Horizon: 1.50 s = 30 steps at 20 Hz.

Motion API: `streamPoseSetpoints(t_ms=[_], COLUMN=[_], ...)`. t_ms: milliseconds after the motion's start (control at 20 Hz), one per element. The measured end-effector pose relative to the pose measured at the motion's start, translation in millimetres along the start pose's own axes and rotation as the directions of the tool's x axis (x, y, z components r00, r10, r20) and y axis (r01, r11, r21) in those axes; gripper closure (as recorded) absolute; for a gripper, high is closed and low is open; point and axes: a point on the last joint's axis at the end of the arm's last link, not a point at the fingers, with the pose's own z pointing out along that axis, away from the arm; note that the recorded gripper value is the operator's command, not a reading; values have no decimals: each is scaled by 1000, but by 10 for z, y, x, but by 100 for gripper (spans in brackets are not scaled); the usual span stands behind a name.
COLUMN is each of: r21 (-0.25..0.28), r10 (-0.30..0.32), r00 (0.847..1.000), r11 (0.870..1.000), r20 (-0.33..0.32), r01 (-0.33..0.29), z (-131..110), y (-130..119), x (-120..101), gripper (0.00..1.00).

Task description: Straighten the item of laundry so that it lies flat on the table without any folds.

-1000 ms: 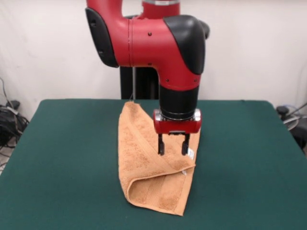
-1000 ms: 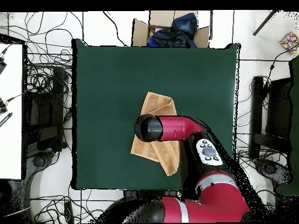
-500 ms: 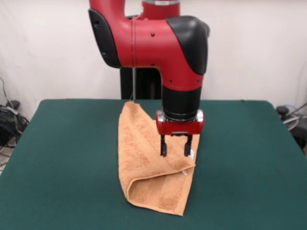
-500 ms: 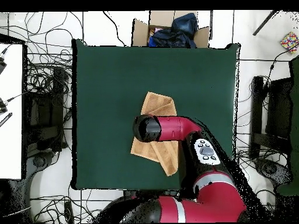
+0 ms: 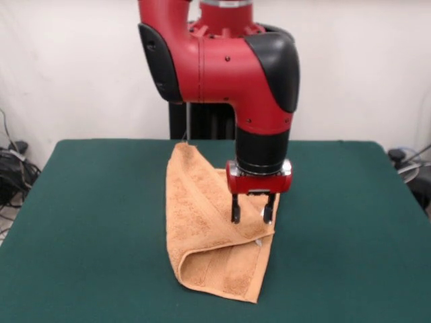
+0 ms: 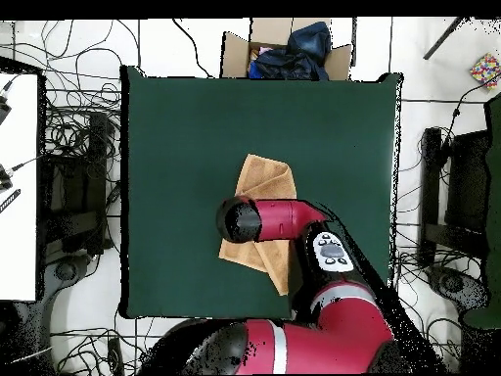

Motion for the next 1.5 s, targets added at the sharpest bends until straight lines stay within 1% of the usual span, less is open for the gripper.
streamPoseSetpoints(t_ms=[300,550,850,1100,1400,1500], r21=[8,6,9,23,58,62], r10=[4,5,1,-11,-49,-55], r00=[1000,1000,1000,1000,998,998], r11=[1000,1000,1000,1000,997,997], r20=[6,20,18,23,31,34], r01=[-4,-5,-1,11,47,52], z=[128,175,175,171,89,65], y=[-36,-28,-18,6,98,119], x=[85,94,103,117,150,145], gripper=[0,0,0,0,0,0])
